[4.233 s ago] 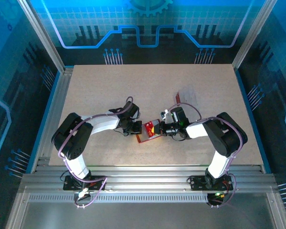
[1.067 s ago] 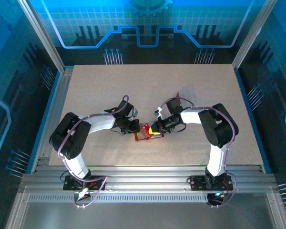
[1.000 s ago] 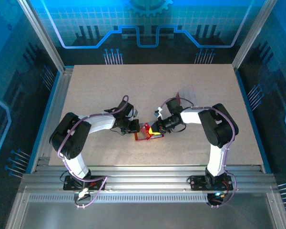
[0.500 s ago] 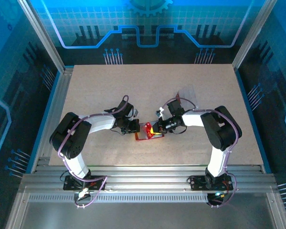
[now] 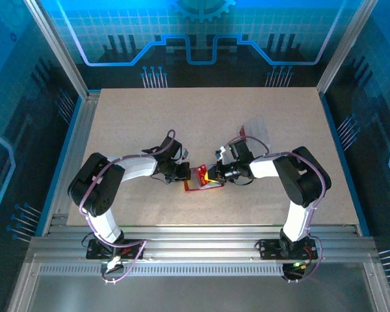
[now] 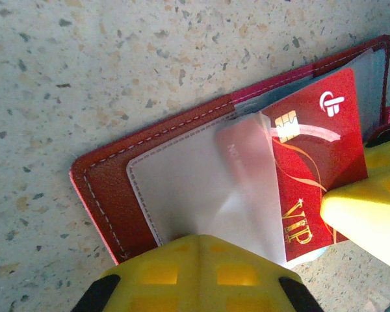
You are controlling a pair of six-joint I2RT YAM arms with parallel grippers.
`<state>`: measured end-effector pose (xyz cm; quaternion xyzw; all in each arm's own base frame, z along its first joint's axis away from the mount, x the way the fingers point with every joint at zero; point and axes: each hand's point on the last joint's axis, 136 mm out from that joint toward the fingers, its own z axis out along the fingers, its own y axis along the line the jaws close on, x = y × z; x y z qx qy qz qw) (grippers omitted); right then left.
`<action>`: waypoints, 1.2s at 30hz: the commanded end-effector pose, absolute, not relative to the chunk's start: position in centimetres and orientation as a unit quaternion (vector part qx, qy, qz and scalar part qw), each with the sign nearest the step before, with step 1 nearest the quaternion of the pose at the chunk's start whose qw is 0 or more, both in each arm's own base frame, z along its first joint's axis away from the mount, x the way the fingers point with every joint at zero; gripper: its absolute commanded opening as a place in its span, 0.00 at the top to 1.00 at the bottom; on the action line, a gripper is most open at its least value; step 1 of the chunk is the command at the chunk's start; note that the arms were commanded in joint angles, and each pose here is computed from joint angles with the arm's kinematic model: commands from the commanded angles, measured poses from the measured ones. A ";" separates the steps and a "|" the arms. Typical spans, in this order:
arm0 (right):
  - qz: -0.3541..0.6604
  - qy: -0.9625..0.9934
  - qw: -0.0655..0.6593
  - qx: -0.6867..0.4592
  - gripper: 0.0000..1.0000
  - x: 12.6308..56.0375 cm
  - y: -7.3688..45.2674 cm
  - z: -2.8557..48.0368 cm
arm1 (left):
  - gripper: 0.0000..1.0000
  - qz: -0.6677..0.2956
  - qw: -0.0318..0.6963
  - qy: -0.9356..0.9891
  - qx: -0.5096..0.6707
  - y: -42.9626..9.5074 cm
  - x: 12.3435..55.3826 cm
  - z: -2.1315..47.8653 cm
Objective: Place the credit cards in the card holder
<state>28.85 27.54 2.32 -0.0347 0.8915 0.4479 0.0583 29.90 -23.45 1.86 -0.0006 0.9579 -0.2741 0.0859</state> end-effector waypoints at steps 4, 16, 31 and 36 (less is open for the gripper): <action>0.432 0.900 0.053 -0.015 1.00 27.8 28.1 1.2 | 1.00 -0.227 0.033 0.973 -0.013 -21.3 27.3 -1.7; 0.478 0.877 0.042 0.015 1.00 27.7 29.3 1.4 | 0.99 -0.227 0.035 0.973 -0.012 -21.3 27.3 -1.7; 0.493 0.870 0.020 0.019 1.00 26.8 30.4 1.6 | 1.00 -0.227 0.037 0.973 -0.012 -21.3 27.3 -1.6; 0.467 0.884 0.018 -0.004 0.97 25.8 30.7 0.9 | 0.99 -0.229 0.036 0.973 -0.013 -21.4 27.3 -1.5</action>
